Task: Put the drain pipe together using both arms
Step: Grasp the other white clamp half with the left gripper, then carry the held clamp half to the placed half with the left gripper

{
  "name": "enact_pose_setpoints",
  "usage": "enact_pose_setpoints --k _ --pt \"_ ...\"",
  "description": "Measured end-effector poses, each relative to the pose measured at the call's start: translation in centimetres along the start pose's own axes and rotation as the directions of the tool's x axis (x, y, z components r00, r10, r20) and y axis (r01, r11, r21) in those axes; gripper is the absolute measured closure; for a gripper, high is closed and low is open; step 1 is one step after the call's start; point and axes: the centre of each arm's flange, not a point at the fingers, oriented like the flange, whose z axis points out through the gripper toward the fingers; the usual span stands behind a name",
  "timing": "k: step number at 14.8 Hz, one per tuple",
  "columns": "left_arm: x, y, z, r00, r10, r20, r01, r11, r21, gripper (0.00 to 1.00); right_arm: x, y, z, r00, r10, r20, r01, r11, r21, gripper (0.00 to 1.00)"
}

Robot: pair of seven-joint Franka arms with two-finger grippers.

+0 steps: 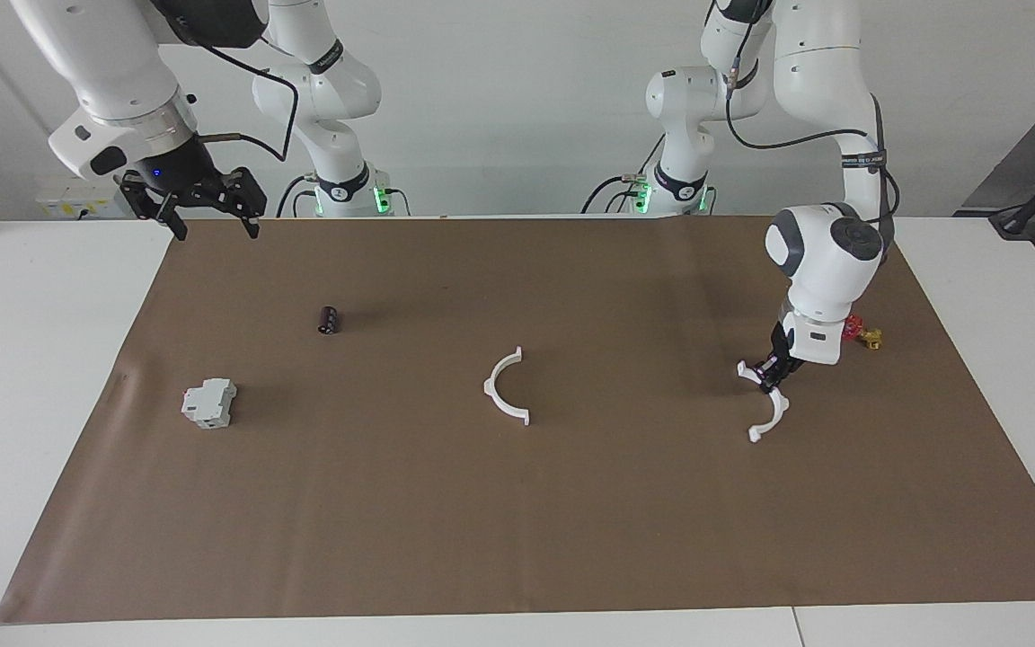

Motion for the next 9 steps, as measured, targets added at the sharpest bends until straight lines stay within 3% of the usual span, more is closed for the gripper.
enact_pose_setpoints --k 3,6,9 --pt "0.2 1.2 -0.9 1.000 0.014 0.013 -0.014 1.000 0.002 0.93 0.0 0.0 0.0 1.000 0.000 0.000 0.000 1.000 0.000 0.00" --pt "0.3 6.5 -4.4 0.999 -0.043 0.023 0.043 0.999 -0.007 0.93 0.0 0.0 0.0 1.000 0.000 0.000 0.000 1.000 0.000 0.00" --pt "-4.7 15.3 -5.7 0.991 -0.134 0.021 0.134 0.990 -0.037 0.93 0.0 0.0 0.0 1.000 0.000 0.000 0.000 1.000 0.000 0.00"
